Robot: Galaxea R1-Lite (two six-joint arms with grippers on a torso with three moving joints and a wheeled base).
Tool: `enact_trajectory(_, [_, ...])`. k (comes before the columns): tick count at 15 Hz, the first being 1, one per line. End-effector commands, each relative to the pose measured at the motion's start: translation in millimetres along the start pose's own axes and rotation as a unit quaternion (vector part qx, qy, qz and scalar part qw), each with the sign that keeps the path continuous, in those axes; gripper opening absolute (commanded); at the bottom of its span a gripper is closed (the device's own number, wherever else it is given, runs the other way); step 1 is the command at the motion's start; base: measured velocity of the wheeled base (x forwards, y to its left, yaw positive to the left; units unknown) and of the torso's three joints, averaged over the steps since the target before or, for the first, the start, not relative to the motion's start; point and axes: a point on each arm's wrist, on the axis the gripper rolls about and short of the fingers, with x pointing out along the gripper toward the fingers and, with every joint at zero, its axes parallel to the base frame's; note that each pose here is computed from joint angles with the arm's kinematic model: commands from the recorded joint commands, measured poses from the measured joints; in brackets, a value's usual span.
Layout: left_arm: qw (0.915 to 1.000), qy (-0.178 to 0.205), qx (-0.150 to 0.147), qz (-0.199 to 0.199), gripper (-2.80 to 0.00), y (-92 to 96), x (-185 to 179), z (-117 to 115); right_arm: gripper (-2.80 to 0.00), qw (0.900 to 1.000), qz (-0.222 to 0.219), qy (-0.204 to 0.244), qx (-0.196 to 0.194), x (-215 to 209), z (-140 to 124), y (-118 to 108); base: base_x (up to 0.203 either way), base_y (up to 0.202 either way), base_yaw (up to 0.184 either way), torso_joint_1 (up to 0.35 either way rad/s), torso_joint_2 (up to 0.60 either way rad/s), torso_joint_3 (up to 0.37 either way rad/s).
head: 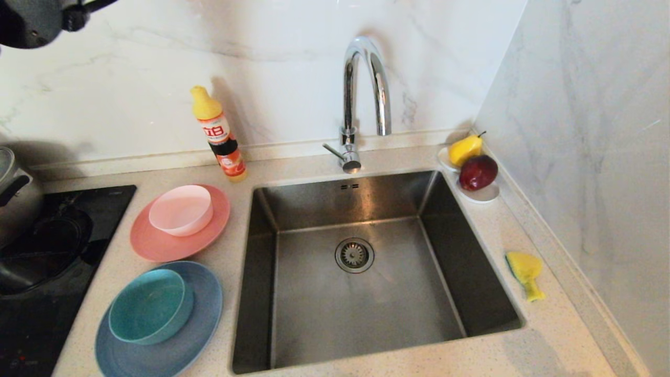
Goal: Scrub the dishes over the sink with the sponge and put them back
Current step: Turn on the faucet
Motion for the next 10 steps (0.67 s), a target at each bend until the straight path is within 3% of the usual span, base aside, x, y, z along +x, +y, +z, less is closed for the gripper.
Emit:
enact_trajectory(1, [0.9994, -0.026, -0.021, -0.013, -2.8, 8.3, -11.8, 35.6, -2.8, 1.0, 0.0, -0.001, 0.0, -0.1, 0.0, 0.0, 0.0, 0.0, 0.0, 0.0, 0.0, 0.0])
enact_trajectory(3, [0.9979, 0.011, -0.009, -0.064, -2.8, 3.7, -25.6, 48.4, -2.8, 1.0, 0.0, -0.001, 0.0, -0.1, 0.0, 0.0, 0.0, 0.0, 0.0, 0.0, 0.0, 0.0])
enact_trajectory(4, [0.9914, 0.043, -0.006, -0.124, -2.8, -3.8, -38.0, 49.7, -2.8, 1.0, 0.0, -0.001, 0.0, -0.1, 0.0, 0.0, 0.0, 0.0, 0.0, 0.0, 0.0, 0.0])
enact_trajectory(5, [0.9793, 0.084, 0.001, -0.185, -2.8, -6.5, -45.2, 45.3, -2.8, 1.0, 0.0, -0.001, 0.0, -0.1, 0.0, 0.0, 0.0, 0.0, 0.0, 0.0, 0.0, 0.0])
enact_trajectory(7, [0.9432, 0.188, -0.004, -0.274, -2.8, -12.8, -50.6, 22.9, -2.8, 1.0, 0.0, -0.001, 0.0, -0.1, 0.0, 0.0, 0.0, 0.0, 0.0, 0.0, 0.0, 0.0])
enact_trajectory(10, [0.9097, 0.289, -0.032, -0.296, -2.8, -41.1, -33.4, -38.2, -2.8, 1.0, 0.0, -0.001, 0.0, -0.1, 0.0, 0.0, 0.0, 0.0, 0.0, 0.0, 0.0, 0.0])
